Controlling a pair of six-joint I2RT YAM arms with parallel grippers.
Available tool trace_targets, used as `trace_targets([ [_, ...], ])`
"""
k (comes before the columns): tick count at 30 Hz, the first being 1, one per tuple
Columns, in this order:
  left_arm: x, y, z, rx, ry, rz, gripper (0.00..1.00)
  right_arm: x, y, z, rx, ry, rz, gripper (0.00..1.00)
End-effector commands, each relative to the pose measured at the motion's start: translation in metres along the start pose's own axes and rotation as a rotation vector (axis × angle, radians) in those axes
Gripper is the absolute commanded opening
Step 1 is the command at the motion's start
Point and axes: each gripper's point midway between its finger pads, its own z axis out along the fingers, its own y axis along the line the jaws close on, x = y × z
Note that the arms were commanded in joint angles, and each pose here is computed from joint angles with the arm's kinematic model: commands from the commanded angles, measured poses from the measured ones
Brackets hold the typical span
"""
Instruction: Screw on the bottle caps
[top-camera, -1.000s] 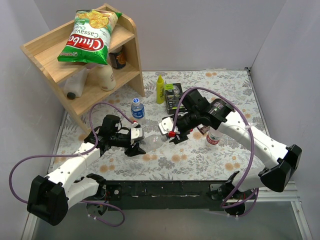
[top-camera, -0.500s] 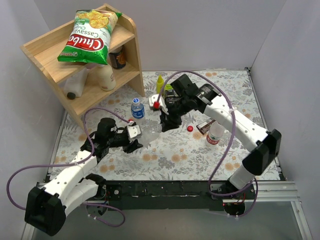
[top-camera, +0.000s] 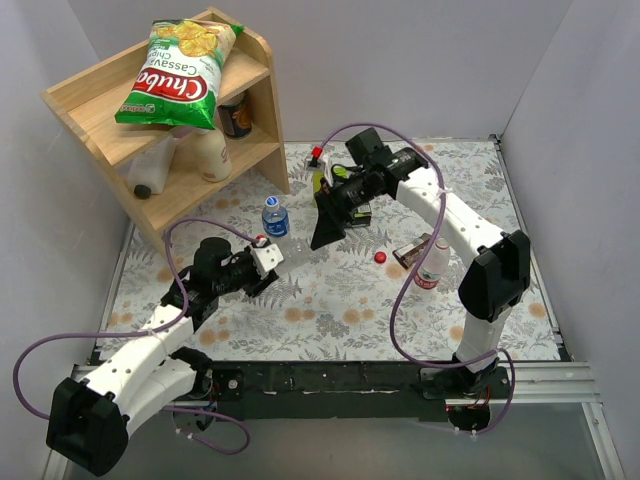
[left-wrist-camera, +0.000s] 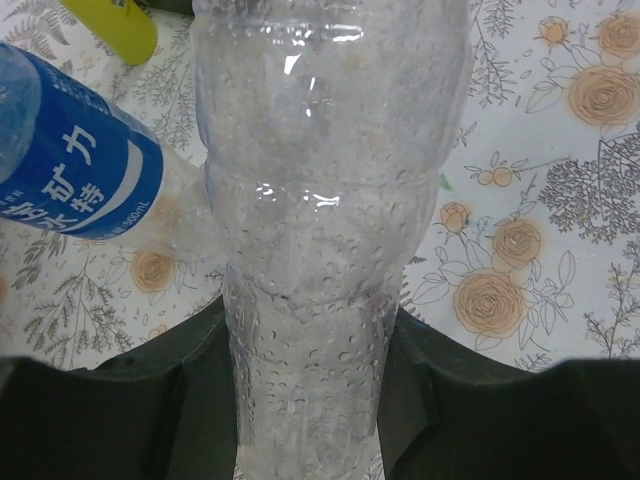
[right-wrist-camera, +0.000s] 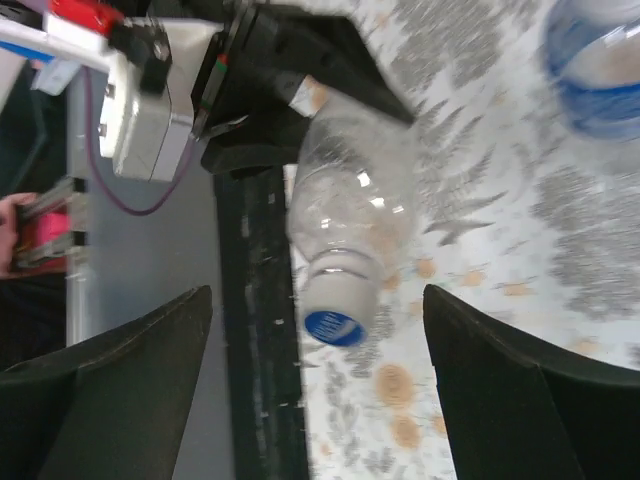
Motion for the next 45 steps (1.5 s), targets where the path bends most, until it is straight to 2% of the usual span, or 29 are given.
trace_targets([
  [1,-0.012,-0.023,-0.005,0.152,-0.033,0.056,0.00,-0.047,0.006,-0.071,0.150,-0.135,-0.266,0.93],
  [2,-0.012,-0.030,-0.006,0.198,-0.039,0.066,0.00,-0.050,0.004,-0.078,0.184,-0.125,-0.410,0.93],
  [3,-0.002,-0.042,-0.007,0.268,-0.005,0.048,0.00,-0.045,0.015,-0.084,0.202,-0.105,-0.484,0.94],
  [4,-0.009,-0.045,-0.008,0.305,-0.016,0.050,0.00,-0.044,0.022,-0.086,0.201,-0.096,-0.583,0.94],
  [5,-0.014,-0.056,-0.010,0.376,-0.043,0.048,0.00,-0.030,0.017,-0.081,0.205,-0.048,-0.699,0.91],
  [6,-0.009,-0.065,-0.010,0.429,-0.015,0.010,0.00,-0.028,0.039,-0.077,0.208,-0.035,-0.833,0.91],
  [8,-0.020,-0.073,-0.012,0.502,-0.049,0.001,0.00,-0.012,0.048,-0.061,0.226,0.038,-1.020,0.87],
  [9,-0.020,-0.076,-0.012,0.526,-0.051,-0.007,0.00,0.007,0.052,-0.057,0.222,0.063,-1.057,0.87],
  [12,-0.027,-0.078,-0.014,0.554,-0.074,-0.012,0.00,0.026,0.061,-0.044,0.222,0.123,-1.221,0.83],
  [16,-0.029,-0.082,-0.016,0.584,-0.075,-0.018,0.00,0.045,0.060,-0.031,0.200,0.168,-1.250,0.79],
  [25,-0.034,-0.081,-0.016,0.588,-0.088,-0.019,0.00,0.051,0.056,-0.022,0.171,0.207,-1.239,0.64],
  [26,-0.034,-0.081,-0.015,0.589,-0.088,-0.027,0.00,0.051,0.055,-0.022,0.170,0.211,-1.237,0.60],
  [28,-0.035,-0.080,-0.014,0.586,-0.093,-0.030,0.00,0.052,0.054,-0.021,0.170,0.215,-1.225,0.52],
  [29,-0.035,-0.080,-0.014,0.583,-0.091,-0.036,0.00,0.051,0.054,-0.021,0.175,0.213,-1.211,0.44],
  [32,-0.034,-0.077,-0.012,0.562,-0.088,-0.035,0.00,0.048,0.054,-0.019,0.172,0.207,-1.176,0.35],
  [34,-0.037,-0.071,-0.008,0.526,-0.089,-0.050,0.00,0.047,0.056,-0.015,0.158,0.189,-1.111,0.29],
  [35,-0.034,-0.067,-0.005,0.491,-0.077,-0.072,0.00,0.045,0.058,-0.013,0.152,0.174,-1.070,0.22],
  [36,-0.039,-0.051,0.002,0.405,-0.090,-0.059,0.00,0.046,0.055,-0.007,0.146,0.172,-0.948,0.19],
  [38,-0.040,-0.039,0.002,0.306,-0.107,-0.062,0.00,0.037,0.063,-0.005,0.101,0.133,-0.818,0.16],
  [39,-0.045,-0.020,0.006,0.204,-0.130,-0.027,0.00,0.038,0.056,0.003,0.070,0.143,-0.711,0.15],
  [40,-0.048,-0.012,0.005,0.154,-0.144,-0.028,0.00,0.032,0.062,0.002,0.051,0.116,-0.570,0.14],
  [42,-0.057,0.004,0.004,0.062,-0.179,0.009,0.00,0.023,0.059,0.005,-0.027,0.044,-0.391,0.08],
  [43,-0.055,0.014,0.004,0.009,-0.164,0.011,0.00,0.021,0.058,0.005,-0.049,0.020,-0.327,0.06],
  [44,-0.054,0.019,0.005,-0.017,-0.154,0.011,0.00,0.011,0.052,0.000,-0.058,-0.027,-0.197,0.03],
  [45,-0.055,0.025,0.006,-0.044,-0.153,0.015,0.00,0.007,0.053,0.002,-0.142,-0.048,-0.115,0.01],
])
